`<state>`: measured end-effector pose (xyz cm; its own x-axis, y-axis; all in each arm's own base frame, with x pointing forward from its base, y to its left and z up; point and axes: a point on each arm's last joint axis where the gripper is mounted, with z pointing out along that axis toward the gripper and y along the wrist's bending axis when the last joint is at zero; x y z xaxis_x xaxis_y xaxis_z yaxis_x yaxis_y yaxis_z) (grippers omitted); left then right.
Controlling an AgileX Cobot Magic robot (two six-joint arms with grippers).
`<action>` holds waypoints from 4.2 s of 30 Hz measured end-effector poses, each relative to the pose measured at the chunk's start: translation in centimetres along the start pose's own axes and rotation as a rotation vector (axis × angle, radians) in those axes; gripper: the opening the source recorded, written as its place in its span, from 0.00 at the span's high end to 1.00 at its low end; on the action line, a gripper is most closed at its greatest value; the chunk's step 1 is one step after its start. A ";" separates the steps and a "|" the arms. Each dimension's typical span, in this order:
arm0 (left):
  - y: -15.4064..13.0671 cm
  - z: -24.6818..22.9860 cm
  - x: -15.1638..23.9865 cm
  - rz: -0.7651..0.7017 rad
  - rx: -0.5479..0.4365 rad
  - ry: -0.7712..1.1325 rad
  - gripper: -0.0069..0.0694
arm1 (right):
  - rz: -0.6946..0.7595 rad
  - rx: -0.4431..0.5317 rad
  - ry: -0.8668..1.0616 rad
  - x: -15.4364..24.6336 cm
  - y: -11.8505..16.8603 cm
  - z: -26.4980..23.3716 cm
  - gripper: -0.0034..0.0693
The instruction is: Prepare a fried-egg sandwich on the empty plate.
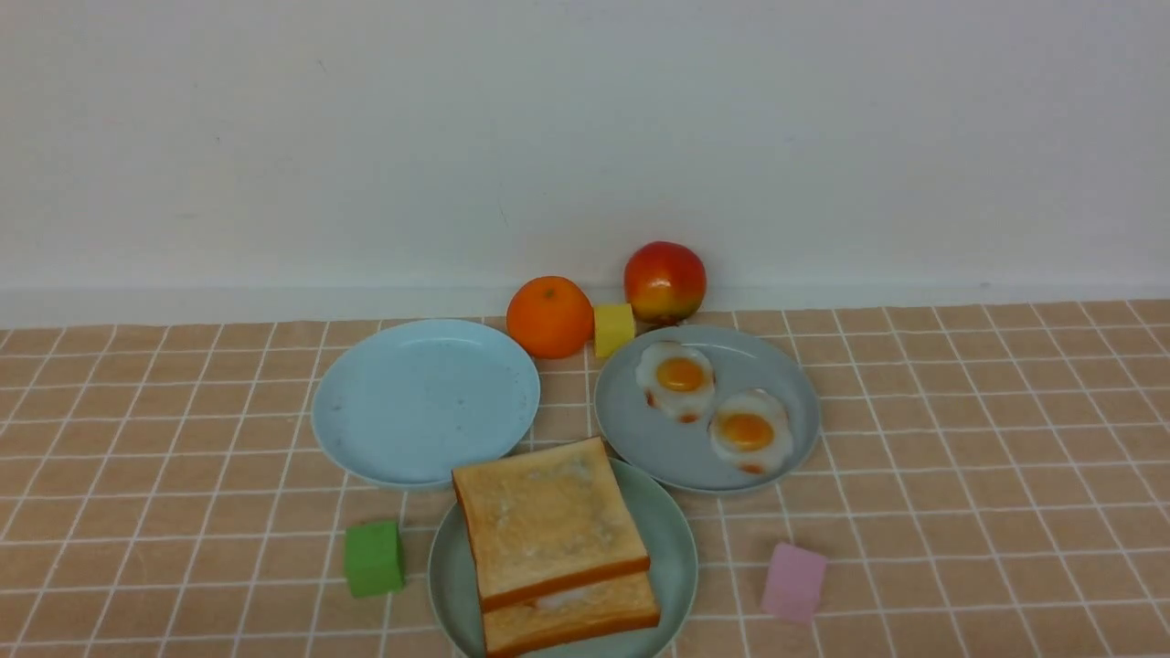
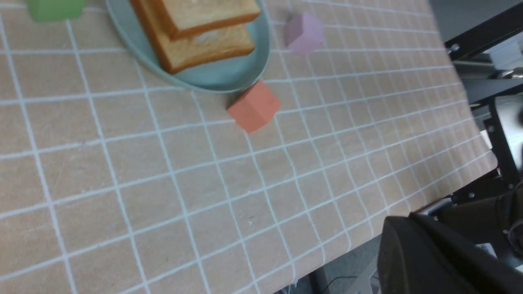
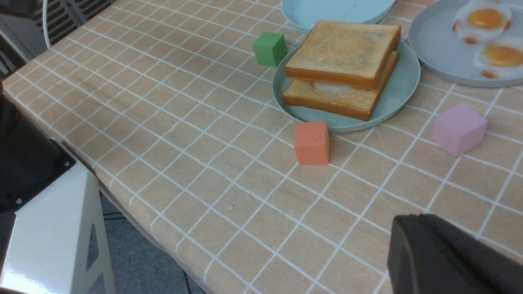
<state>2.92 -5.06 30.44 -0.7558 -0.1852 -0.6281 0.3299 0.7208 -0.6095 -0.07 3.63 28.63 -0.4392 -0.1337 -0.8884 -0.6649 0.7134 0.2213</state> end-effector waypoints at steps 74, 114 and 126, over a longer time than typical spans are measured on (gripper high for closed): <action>12.8 4.4 5.9 0.221 -0.615 -0.495 0.89 | -0.015 0.007 -0.002 0.1 0.0 -0.1 0.89; 12.8 4.4 5.9 0.222 -0.614 -0.496 0.84 | 0.047 0.684 -0.195 8.1 -8.1 5.6 0.82; 12.8 4.4 5.9 0.222 -0.614 -0.496 0.82 | 0.047 0.685 -0.195 8.1 -8.1 5.6 0.80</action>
<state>5.20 0.13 16.84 -0.3238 -0.1653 -0.9316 -0.0350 0.9860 -0.1628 5.17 0.58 17.44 -0.2993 -0.0120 -0.9541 -0.0910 0.9957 0.0160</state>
